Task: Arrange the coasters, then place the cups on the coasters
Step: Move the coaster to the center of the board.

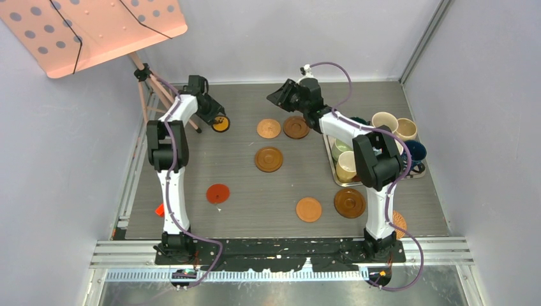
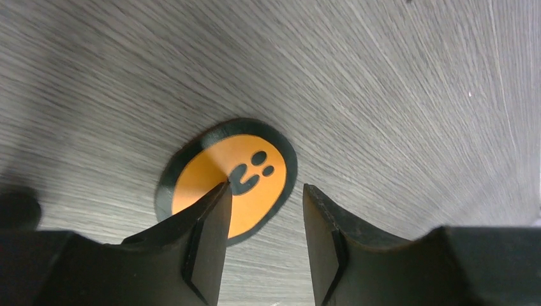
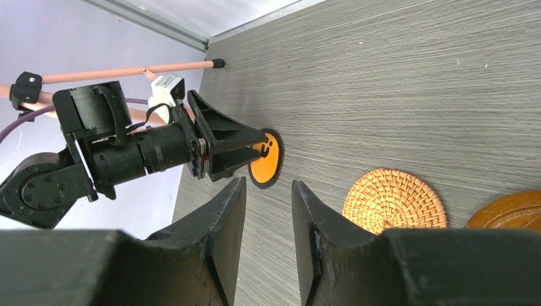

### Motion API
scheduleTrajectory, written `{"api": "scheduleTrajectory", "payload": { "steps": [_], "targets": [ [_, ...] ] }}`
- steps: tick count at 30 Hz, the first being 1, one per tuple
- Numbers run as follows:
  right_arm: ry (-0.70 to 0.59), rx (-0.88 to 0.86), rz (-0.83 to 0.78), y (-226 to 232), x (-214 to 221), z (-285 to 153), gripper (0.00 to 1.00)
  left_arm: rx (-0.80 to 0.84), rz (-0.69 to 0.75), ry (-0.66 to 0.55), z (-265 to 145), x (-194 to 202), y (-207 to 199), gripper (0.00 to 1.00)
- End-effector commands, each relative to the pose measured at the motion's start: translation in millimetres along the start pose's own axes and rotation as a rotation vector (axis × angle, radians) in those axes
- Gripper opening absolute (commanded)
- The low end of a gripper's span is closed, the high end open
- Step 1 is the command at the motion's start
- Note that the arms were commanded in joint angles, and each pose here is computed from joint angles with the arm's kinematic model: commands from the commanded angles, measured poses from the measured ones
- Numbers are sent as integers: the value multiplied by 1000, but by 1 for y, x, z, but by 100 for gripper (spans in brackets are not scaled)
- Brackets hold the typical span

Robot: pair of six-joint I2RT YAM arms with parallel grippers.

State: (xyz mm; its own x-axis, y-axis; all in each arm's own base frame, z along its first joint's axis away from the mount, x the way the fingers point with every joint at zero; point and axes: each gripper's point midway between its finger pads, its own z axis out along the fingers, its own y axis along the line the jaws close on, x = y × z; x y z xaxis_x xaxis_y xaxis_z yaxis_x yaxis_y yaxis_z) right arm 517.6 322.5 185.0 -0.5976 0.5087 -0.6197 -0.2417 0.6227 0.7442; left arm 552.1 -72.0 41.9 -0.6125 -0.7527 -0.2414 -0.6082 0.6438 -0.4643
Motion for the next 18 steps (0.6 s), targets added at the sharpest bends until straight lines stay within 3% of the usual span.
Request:
{"api": "scheduleTrajectory", "payload": {
  "steps": [1,8,13,14,18],
  "targets": [
    [-48,-76,-2,26,-20,-5,39,13,1,31,-8,20,-8,47],
    [-22,-42,24,14,-11,8,39,70,81,130,-23,58,-28,47],
    [20,-54,13,28,-3,41,39,117,203,25,-86,48,-31,48],
    [59,-22,14,16,14,53,38,116,219,-4,-98,46,-27,48],
    [53,-65,-41,43,13,88,39,71,248,-63,-125,41,4,49]
  ]
}}
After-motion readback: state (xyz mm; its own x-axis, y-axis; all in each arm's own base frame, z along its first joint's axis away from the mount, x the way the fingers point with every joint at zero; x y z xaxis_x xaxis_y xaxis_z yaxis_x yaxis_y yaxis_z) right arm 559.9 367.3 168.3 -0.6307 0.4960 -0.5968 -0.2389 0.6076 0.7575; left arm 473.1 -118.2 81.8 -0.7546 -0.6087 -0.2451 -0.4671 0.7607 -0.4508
